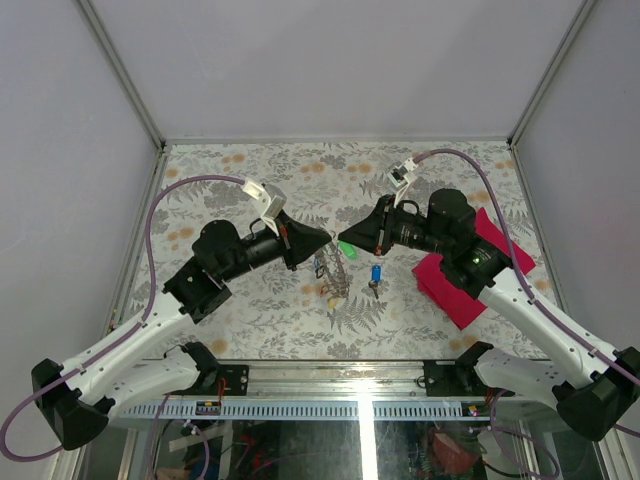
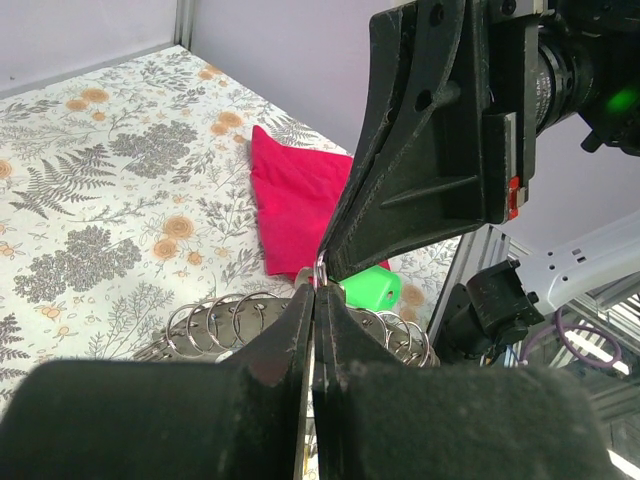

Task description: Put the keys on the keyring

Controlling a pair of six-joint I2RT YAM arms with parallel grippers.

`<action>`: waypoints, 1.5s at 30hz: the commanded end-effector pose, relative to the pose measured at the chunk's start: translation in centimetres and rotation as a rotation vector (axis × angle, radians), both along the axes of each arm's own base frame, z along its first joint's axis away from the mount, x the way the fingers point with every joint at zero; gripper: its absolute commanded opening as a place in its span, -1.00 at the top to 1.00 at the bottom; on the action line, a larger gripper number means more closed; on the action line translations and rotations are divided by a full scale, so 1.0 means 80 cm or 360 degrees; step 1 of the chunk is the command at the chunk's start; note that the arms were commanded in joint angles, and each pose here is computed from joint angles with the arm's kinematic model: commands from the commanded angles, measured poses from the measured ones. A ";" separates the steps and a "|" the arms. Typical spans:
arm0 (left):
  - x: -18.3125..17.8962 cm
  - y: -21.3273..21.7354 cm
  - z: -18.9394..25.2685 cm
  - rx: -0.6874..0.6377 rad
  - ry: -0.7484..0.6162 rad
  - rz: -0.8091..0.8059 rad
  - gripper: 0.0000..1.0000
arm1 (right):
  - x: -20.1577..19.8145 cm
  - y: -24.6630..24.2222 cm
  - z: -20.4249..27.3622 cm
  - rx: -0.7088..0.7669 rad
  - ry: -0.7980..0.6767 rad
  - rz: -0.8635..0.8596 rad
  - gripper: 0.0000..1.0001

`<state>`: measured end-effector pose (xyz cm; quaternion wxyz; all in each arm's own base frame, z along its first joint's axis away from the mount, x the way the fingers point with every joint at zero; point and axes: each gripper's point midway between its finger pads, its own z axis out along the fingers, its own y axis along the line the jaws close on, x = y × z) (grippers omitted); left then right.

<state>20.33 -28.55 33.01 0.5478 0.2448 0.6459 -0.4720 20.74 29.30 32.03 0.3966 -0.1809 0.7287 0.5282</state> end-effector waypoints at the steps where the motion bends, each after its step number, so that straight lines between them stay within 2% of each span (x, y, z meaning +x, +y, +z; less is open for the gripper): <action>1: -0.004 0.008 0.050 -0.0125 -0.0168 0.0035 1.00 | -0.002 -0.006 0.023 0.0018 -0.0090 -0.0019 1.00; 20: -0.015 0.006 0.058 -0.0135 -0.0239 -0.0045 1.00 | -0.013 0.014 -0.014 -0.0087 0.0138 0.0189 0.99; 26: -0.016 0.005 0.056 -0.0131 -0.0234 -0.0056 1.00 | -0.018 0.018 -0.011 -0.0075 0.0134 0.0256 0.83; 31: -0.020 0.006 0.057 -0.0134 -0.0232 -0.0068 1.00 | -0.010 0.001 0.006 -0.0118 -0.0100 0.0140 0.43; 35: -0.024 0.006 0.059 -0.0137 -0.0249 -0.0095 1.00 | -0.008 -0.023 0.033 -0.0087 -0.0377 -0.0005 0.22; 39: -0.031 0.005 0.063 -0.0152 -0.0275 -0.0134 1.00 | -0.011 -0.042 0.064 0.0035 -0.0655 -0.0123 0.18; 45: -0.055 0.001 0.081 -0.0238 -0.0354 -0.0288 1.00 | -0.034 -0.051 0.084 0.0218 -0.1008 -0.0096 0.19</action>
